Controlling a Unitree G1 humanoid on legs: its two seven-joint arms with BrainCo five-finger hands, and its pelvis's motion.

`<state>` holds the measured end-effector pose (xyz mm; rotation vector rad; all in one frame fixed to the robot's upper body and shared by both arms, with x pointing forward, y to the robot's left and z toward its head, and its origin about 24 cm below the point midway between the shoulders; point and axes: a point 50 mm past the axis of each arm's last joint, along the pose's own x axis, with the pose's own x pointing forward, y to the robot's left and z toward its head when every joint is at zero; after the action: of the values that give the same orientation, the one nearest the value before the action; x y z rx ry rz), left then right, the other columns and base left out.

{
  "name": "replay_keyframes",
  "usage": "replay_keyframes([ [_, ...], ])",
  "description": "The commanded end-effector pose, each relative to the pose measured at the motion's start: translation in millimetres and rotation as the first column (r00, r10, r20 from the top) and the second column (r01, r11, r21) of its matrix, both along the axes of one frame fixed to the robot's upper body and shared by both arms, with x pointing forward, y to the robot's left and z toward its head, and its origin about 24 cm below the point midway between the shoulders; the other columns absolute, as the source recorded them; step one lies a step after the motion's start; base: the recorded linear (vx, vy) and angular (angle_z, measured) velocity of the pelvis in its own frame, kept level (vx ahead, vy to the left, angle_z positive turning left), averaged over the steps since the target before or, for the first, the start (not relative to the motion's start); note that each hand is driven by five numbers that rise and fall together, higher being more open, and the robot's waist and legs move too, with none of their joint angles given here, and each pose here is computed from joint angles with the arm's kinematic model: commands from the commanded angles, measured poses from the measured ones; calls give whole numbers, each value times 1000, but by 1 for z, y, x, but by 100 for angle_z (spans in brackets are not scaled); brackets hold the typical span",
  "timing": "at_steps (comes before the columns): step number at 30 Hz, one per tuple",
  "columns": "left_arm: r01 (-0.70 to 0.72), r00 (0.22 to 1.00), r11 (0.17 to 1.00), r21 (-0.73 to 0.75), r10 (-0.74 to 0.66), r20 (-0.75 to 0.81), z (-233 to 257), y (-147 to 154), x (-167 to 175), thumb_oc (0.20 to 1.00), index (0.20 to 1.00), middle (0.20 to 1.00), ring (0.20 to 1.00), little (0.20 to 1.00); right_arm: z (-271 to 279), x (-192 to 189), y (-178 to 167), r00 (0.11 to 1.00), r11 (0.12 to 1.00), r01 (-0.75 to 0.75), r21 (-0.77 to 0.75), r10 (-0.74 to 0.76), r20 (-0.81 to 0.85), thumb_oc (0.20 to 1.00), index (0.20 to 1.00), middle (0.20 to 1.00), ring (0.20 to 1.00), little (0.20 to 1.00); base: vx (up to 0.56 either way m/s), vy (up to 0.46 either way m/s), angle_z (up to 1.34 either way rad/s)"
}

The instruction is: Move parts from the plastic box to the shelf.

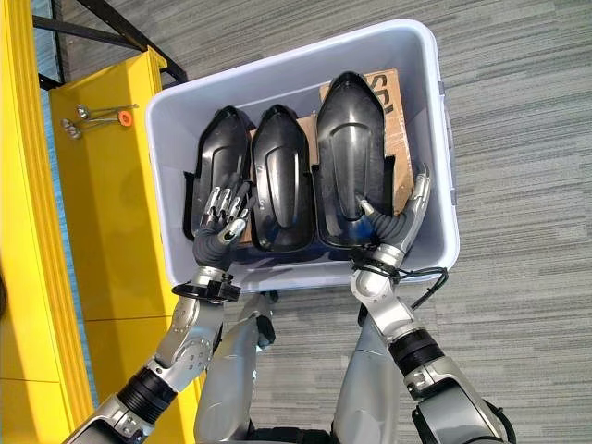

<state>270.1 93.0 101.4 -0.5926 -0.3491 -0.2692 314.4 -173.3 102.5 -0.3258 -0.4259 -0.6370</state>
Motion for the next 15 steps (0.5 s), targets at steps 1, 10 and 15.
replay_keyframes([
  [1, 21, 994, 997, -68, -13, 110, 22, -4, -1, 1000, 1000, 1000, 1000, 1000, 20, 5, 8, 997, 1000, -10, 1, 10, 77, 1000, 1000, 1000, 1000, 1000, -2, 1, -3],
  [10, 36, 994, 998, -56, -30, 105, 19, -3, 0, 1000, 1000, 1000, 1000, 1000, 7, 13, 1, 998, 999, 42, -20, -42, -47, 1000, 1000, 1000, 1000, 1000, 0, 0, 0],
  [15, 47, 994, 998, -41, -42, 105, 20, -4, 2, 1000, 1000, 1000, 1000, 1000, 2, 17, -2, 992, 995, 79, -59, -84, -94, 1000, 1000, 1000, 1000, 1000, 0, -7, 0],
])
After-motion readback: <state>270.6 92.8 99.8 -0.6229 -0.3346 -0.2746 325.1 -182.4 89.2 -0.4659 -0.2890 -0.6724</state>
